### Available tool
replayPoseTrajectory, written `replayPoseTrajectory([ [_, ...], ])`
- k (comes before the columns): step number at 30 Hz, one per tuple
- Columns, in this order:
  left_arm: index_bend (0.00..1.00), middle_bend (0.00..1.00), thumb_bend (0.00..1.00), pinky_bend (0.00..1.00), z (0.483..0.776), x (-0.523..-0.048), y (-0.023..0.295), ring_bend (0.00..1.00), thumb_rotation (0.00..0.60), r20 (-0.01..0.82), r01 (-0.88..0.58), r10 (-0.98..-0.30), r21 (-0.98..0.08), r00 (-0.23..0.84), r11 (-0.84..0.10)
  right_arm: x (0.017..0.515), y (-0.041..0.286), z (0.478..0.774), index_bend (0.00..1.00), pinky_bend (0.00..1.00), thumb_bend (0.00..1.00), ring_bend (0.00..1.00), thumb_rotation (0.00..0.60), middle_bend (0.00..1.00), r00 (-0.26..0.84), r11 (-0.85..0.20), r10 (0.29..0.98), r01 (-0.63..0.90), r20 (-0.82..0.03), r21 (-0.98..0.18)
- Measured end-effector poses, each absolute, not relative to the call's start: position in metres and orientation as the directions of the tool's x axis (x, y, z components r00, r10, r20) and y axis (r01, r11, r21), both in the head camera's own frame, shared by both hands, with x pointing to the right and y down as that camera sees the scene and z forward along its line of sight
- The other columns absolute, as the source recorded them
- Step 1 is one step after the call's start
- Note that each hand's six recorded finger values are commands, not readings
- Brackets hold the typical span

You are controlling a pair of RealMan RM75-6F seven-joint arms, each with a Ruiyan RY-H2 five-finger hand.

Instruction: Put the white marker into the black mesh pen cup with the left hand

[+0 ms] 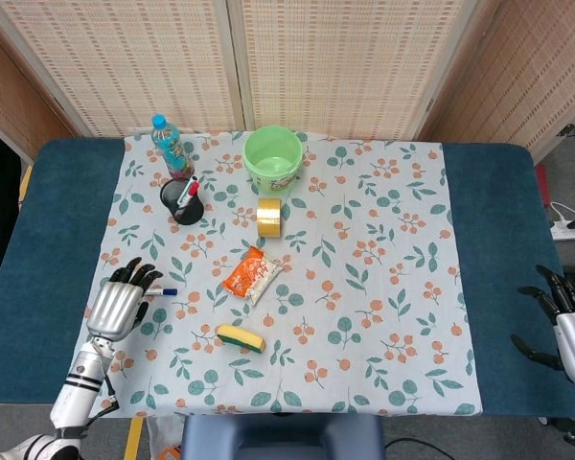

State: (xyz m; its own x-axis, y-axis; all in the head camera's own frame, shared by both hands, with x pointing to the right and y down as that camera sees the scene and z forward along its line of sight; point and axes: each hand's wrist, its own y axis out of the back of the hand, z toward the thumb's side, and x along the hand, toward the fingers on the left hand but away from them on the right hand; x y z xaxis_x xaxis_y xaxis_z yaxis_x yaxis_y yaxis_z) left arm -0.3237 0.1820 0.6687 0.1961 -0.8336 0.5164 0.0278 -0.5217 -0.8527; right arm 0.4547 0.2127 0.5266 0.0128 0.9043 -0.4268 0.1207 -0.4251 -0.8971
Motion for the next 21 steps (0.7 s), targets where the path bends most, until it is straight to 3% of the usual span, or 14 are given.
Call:
replayPoseTrajectory([
  [11,0.3,0.28,0.39,0.26,0.714,-0.32,0.171,0.14,0.6,0.559,0.068,-0.816,-0.828,0.144,-0.556,0.455,0.212,0.528,0.28,0.0,0.13,0.08,0.6,0.05,0.015,-0.431,0.901,0.122,-0.433,-0.894],
  [21,0.34,0.39,0.39,0.27,0.731,-0.33,0.171,0.16,0.6,0.577,0.094,-0.811,-0.817,0.096,-0.569,0.456,0.211,0.532,0.28,0.0,0.13,0.08,0.6,0.05,0.002,-0.439,0.897,0.115,-0.442,-0.891],
])
